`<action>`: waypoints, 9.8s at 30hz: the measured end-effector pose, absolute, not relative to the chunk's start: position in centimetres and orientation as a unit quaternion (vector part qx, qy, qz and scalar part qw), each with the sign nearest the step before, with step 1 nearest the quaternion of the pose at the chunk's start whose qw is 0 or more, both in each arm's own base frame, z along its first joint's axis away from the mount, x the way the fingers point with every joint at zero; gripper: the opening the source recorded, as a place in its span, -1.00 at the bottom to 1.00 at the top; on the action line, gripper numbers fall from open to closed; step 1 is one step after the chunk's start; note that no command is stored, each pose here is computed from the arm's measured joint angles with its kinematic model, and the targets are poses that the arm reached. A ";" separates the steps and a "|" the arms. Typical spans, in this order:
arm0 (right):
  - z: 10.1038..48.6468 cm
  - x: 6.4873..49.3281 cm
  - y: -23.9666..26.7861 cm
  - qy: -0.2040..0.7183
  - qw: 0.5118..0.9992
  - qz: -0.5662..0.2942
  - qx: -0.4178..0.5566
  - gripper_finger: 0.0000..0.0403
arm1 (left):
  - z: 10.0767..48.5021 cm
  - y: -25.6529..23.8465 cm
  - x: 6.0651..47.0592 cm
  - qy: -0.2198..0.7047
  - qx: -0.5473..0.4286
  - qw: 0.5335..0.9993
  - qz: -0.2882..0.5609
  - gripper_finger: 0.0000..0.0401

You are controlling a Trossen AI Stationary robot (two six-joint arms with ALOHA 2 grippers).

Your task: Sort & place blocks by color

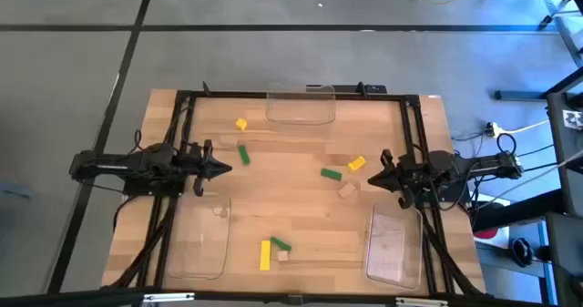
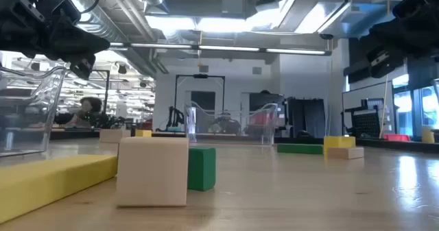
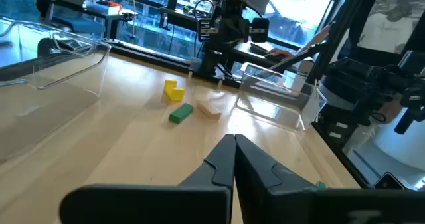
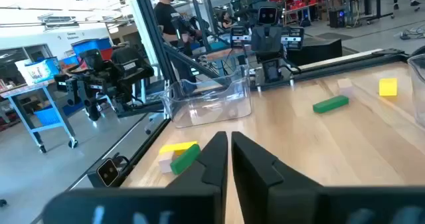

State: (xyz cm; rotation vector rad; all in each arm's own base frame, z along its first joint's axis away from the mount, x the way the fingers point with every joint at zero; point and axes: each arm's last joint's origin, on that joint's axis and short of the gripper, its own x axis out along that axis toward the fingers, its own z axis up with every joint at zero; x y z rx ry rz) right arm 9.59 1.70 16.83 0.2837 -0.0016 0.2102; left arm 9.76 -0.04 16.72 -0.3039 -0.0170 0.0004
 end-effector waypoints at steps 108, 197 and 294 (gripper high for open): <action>29.7 10.8 -0.1 -0.035 0.900 -0.245 0.358 -0.23 | 16.7 0.0 9.8 -0.009 -0.151 0.988 0.000 -1.00; 26.9 24.0 -3.6 0.067 0.957 -0.059 0.274 -0.87 | 16.7 0.0 9.8 -0.008 -0.151 0.988 0.000 -1.00; 25.2 29.3 -1.9 -0.010 0.906 -0.043 0.421 -0.61 | 30.6 0.5 30.5 0.037 0.171 0.983 0.059 -0.36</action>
